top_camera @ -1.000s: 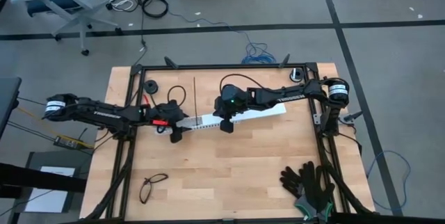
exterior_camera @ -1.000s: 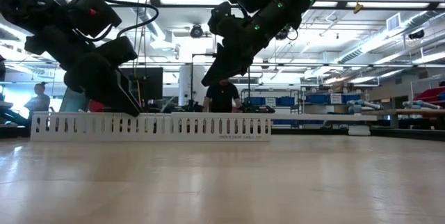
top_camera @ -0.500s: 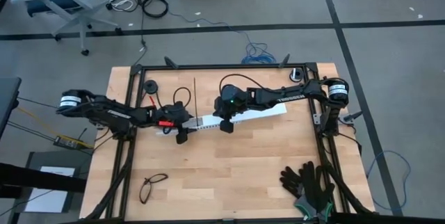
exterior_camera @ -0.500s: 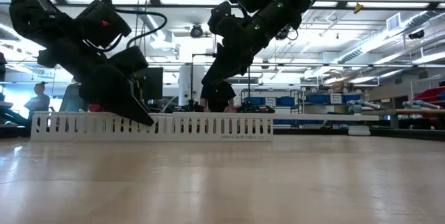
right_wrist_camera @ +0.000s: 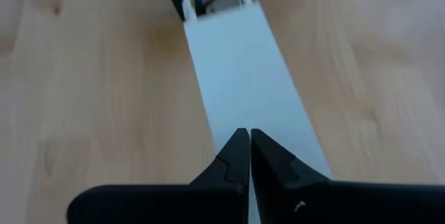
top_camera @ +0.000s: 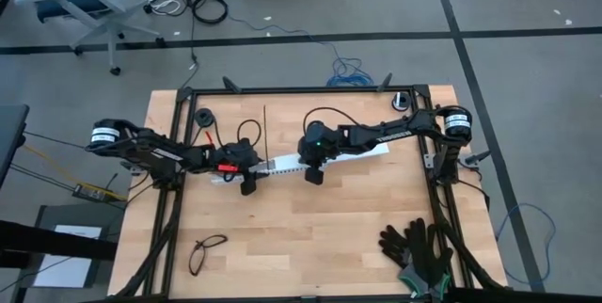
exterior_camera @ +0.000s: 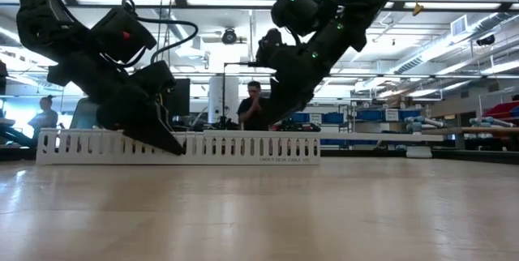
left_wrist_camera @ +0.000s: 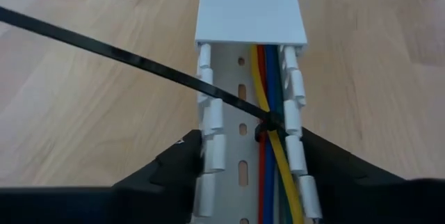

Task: Ziptie cables
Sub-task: Close the white cable duct using the cover

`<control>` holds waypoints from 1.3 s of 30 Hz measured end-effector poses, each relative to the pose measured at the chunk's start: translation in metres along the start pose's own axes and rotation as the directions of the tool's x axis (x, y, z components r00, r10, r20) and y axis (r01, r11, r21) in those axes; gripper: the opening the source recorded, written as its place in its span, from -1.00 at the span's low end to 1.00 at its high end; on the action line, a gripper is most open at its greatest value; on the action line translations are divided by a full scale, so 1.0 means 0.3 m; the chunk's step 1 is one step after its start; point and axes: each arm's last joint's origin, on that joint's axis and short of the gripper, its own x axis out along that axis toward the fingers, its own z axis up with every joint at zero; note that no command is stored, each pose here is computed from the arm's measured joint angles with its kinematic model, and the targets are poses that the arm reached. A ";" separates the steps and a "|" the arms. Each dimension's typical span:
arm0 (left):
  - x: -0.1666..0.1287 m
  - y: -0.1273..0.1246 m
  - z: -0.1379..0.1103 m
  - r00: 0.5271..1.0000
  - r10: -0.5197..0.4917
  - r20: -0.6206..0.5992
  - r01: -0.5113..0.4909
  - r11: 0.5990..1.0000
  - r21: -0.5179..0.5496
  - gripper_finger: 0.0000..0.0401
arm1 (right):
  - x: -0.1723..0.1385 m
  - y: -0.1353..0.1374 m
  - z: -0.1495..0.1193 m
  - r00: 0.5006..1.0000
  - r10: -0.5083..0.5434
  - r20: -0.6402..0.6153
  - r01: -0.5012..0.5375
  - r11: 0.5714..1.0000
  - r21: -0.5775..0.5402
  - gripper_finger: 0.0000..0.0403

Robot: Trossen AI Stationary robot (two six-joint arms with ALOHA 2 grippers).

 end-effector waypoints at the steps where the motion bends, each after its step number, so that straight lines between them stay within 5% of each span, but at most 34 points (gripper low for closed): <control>1: 0.000 0.000 0.001 1.000 0.000 0.003 0.000 1.000 0.002 -0.09 | 0.006 0.000 0.000 1.000 0.001 0.015 -0.001 1.000 -0.001 -1.00; 13: 0.000 0.001 0.001 1.000 0.009 0.012 -0.009 1.000 0.001 -0.10 | 0.226 -0.008 0.054 0.980 0.141 0.141 -0.136 0.990 -0.049 -1.00; 23: 0.001 0.001 0.003 1.000 0.010 0.013 -0.010 1.000 -0.004 0.03 | 0.006 0.070 0.187 0.959 0.132 0.253 -0.085 0.978 -0.189 -1.00; 31: 0.001 0.000 0.011 1.000 0.006 0.020 -0.005 0.999 -0.037 0.40 | -0.036 0.072 0.181 0.980 0.055 0.192 -0.019 0.983 -0.182 -1.00; 39: -0.010 0.000 0.029 1.000 0.007 -0.005 -0.007 1.000 -0.027 0.40 | -0.035 0.069 0.173 0.985 0.038 0.169 -0.008 0.985 -0.174 -1.00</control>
